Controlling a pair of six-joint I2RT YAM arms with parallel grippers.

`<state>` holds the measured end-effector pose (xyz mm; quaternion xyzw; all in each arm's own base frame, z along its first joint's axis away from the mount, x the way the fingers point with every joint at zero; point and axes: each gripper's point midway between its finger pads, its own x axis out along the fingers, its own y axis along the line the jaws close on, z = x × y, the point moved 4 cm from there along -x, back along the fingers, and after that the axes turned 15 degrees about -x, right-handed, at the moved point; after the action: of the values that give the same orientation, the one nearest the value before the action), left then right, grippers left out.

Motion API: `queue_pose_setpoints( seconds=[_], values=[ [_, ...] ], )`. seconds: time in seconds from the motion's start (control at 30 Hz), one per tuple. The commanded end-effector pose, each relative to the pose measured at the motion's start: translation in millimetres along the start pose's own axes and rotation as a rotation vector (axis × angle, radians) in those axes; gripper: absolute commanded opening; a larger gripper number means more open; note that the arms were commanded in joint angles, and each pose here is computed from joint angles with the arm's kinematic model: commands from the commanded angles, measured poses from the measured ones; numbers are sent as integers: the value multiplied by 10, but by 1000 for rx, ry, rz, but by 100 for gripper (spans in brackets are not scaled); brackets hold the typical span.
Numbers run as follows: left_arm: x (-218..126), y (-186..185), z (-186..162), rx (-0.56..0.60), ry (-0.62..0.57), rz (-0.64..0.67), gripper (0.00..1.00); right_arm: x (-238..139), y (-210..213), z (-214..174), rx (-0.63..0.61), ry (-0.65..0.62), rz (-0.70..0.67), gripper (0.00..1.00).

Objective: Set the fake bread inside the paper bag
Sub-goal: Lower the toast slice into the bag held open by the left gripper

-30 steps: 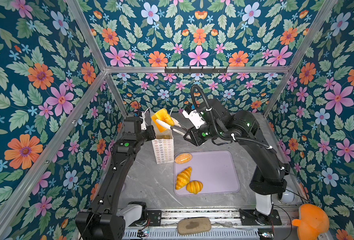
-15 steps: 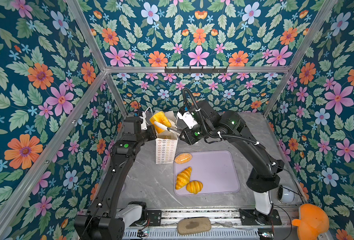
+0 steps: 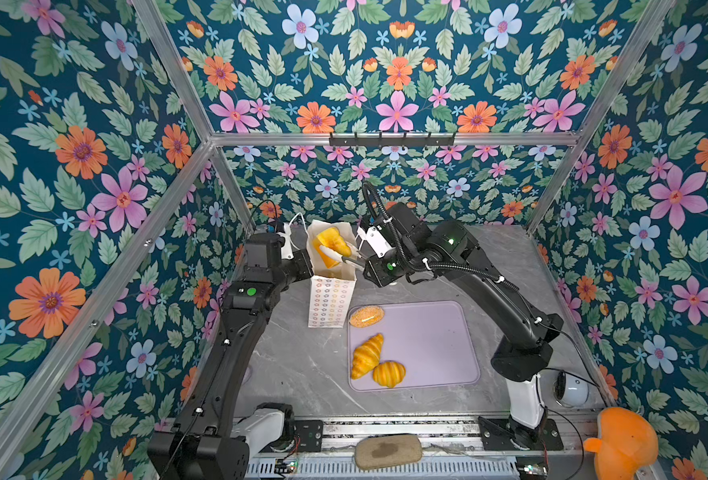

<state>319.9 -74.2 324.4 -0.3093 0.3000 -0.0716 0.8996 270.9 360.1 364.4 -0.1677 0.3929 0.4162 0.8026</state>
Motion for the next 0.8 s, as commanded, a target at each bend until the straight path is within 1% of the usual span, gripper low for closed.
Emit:
queue_pose_setpoints(
  seconds=[0.0,0.27,0.77],
  values=[
    [3,-58,29,0,-7,-29,0,49,41,39,-6,-10,34,32],
    [35,-52,5,0,7,-33,0,164,7,-40,13,42,13,32],
    [42,-65,0,1,9,-45,0,241,35,-80,26,68,34,33]
  ],
)
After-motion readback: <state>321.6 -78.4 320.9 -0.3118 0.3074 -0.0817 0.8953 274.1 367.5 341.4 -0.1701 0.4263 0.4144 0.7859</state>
